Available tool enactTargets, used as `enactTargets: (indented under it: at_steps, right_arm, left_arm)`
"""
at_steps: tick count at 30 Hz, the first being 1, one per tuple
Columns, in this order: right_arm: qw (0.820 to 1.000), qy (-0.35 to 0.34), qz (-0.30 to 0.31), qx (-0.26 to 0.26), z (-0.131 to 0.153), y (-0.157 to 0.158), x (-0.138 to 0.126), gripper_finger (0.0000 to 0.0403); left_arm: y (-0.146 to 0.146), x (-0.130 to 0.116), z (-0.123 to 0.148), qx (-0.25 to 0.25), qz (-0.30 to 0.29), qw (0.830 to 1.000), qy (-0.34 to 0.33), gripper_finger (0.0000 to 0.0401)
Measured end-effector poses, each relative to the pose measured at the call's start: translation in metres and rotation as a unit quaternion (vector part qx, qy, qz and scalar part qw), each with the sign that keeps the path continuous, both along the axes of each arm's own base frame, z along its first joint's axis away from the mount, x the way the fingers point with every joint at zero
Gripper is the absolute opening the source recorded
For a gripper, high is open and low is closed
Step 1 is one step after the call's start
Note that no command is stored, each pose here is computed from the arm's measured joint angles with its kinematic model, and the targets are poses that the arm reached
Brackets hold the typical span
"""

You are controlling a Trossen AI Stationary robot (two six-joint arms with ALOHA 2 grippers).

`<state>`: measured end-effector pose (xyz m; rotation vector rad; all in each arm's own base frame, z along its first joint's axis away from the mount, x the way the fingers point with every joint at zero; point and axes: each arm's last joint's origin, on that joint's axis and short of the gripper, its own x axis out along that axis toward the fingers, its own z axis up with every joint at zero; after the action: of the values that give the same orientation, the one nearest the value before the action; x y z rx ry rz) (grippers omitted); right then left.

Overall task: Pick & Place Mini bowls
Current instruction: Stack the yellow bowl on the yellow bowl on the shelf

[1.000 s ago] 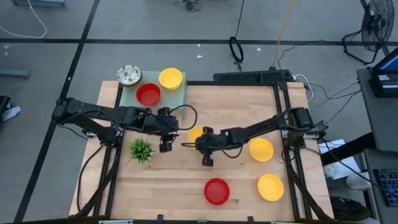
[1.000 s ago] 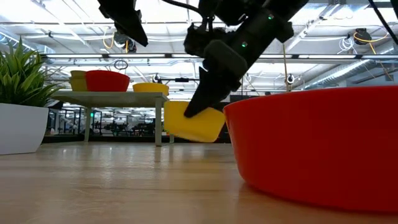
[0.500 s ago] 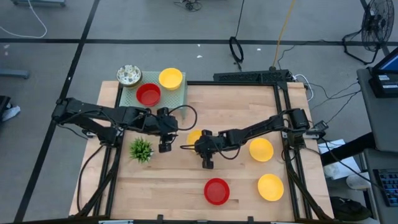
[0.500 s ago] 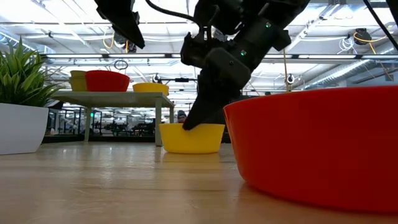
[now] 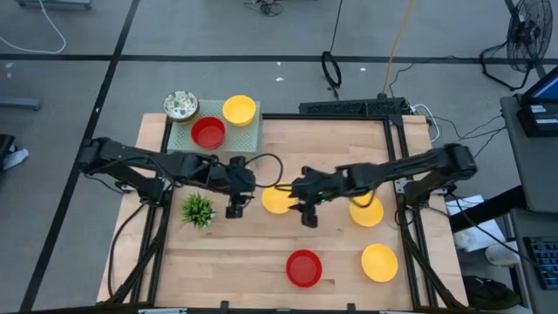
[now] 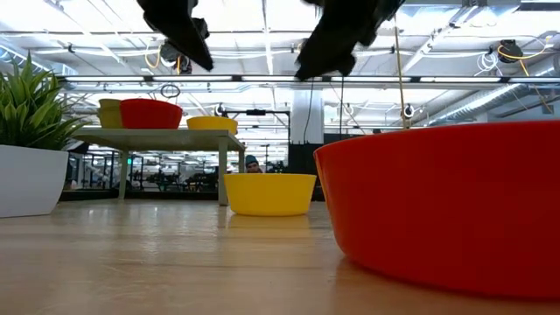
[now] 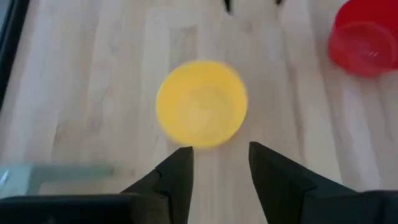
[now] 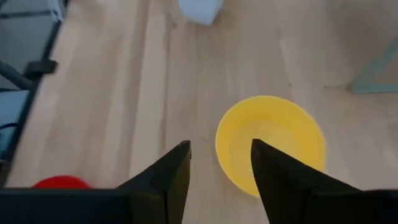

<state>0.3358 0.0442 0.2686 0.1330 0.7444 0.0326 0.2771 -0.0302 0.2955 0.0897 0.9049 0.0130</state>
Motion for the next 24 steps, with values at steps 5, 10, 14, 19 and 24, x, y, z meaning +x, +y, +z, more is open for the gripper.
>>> enactTargets:
  at_steps: [5, 10, 14, 19, 24]
  right_arm:
    - [0.999, -0.032, 0.006, 0.005, 0.036, 0.0, -0.03, 0.0159]
    - [0.998, -0.056, 0.017, 0.009, 0.059, 0.004, -0.053, 0.0159]
    - [0.997, -0.07, 0.025, 0.011, 0.07, 0.006, -0.066, 0.016]
    - [0.997, -0.071, 0.033, 0.01, 0.073, 0.009, -0.072, 0.016]
    - [0.997, -0.062, 0.036, 0.009, 0.07, 0.011, -0.071, 0.016]
  left_arm:
    - [-0.009, 0.022, -0.019, 0.011, -0.028, 1.0, 0.001, 0.0192]
    - [-0.018, 0.043, -0.04, 0.005, -0.063, 0.998, 0.003, 0.0213]
    - [-0.022, 0.06, -0.063, 0.017, -0.085, 0.996, 0.015, 0.0215]
    - [-0.024, 0.073, -0.097, 0.023, -0.089, 0.994, 0.056, 0.0213]
    - [-0.026, 0.082, -0.126, 0.026, -0.09, 0.991, 0.09, 0.0214]
